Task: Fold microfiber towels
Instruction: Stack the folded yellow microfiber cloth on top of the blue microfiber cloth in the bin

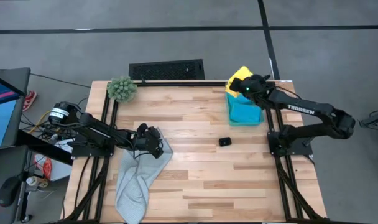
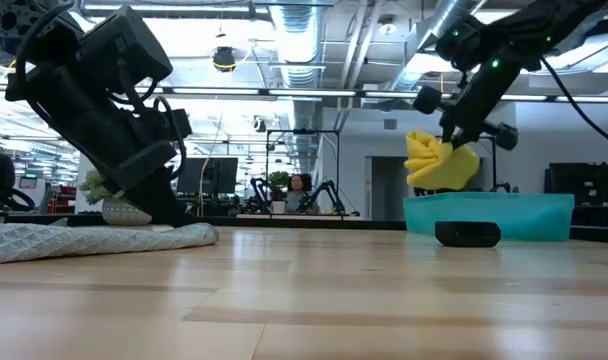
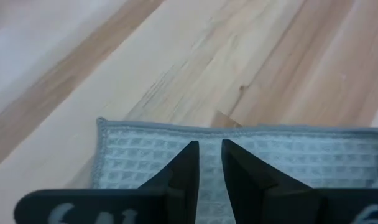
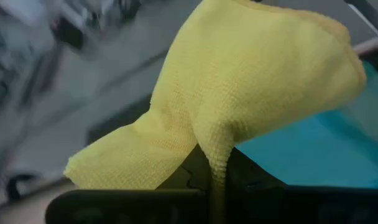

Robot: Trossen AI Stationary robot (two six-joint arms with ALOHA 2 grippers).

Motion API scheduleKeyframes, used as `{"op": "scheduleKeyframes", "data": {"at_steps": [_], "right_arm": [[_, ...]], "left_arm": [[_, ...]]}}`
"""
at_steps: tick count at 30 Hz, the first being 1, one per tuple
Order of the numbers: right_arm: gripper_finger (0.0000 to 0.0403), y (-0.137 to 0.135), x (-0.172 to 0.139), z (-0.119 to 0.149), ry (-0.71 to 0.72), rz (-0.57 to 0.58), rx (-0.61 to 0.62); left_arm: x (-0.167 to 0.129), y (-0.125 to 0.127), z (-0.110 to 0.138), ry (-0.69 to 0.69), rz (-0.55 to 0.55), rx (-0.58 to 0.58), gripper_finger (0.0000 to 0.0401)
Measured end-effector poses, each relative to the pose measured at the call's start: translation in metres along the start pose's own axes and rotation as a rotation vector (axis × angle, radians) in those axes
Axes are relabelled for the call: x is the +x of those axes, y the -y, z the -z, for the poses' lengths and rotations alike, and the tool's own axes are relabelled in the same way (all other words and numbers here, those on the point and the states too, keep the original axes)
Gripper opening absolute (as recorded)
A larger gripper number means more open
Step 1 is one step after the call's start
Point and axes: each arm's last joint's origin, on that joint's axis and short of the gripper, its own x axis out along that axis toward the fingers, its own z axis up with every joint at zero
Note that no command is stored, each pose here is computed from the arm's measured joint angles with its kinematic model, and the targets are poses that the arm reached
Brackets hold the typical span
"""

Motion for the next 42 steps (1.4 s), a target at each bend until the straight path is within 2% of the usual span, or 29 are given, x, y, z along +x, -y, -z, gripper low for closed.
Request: {"op": "scheduleKeyframes", "data": {"at_steps": [3, 7, 17, 24, 27, 32, 34, 38, 42], "right_arm": [[0.0029, 0.003, 0.007, 0.011, 0.064, 0.031, 0.110], [0.0030, 0.009, 0.015, 0.024, 0.126, 0.110, 0.171], [0.0041, 0.017, 0.036, 0.056, 0.076, 0.194, 0.246], [0.0091, 0.016, 0.034, 0.060, 0.042, 0.190, 0.115], [0.0133, 0.014, 0.030, 0.056, 0.029, 0.163, 0.076], [0.0215, 0.011, 0.017, 0.048, -0.035, 0.091, -0.062], [0.0239, 0.014, 0.009, 0.044, -0.061, 0.082, -0.069], [0.0258, 0.018, -0.009, 0.038, -0.090, 0.055, -0.091], [0.0259, 0.015, -0.019, 0.035, -0.001, 0.032, -0.118]], "left_arm": [[0.000, 0.001, -0.001, 0.005, 0.018, -0.006, 0.0061], [-0.001, 0.003, 0.000, -0.012, 0.044, 0.003, 0.0061], [-0.003, 0.007, 0.003, -0.015, 0.059, 0.009, 0.0061], [-0.006, 0.010, 0.006, -0.021, 0.080, 0.014, 0.0061], [-0.006, 0.010, 0.006, -0.021, 0.081, 0.014, 0.0061], [-0.006, 0.011, 0.006, -0.025, 0.086, -0.004, 0.0061], [-0.006, 0.011, 0.006, -0.030, 0.092, -0.004, 0.0061], [-0.006, 0.011, 0.006, -0.032, 0.094, -0.004, 0.0061], [-0.006, 0.011, 0.006, -0.031, 0.095, -0.007, 0.0061]]}}
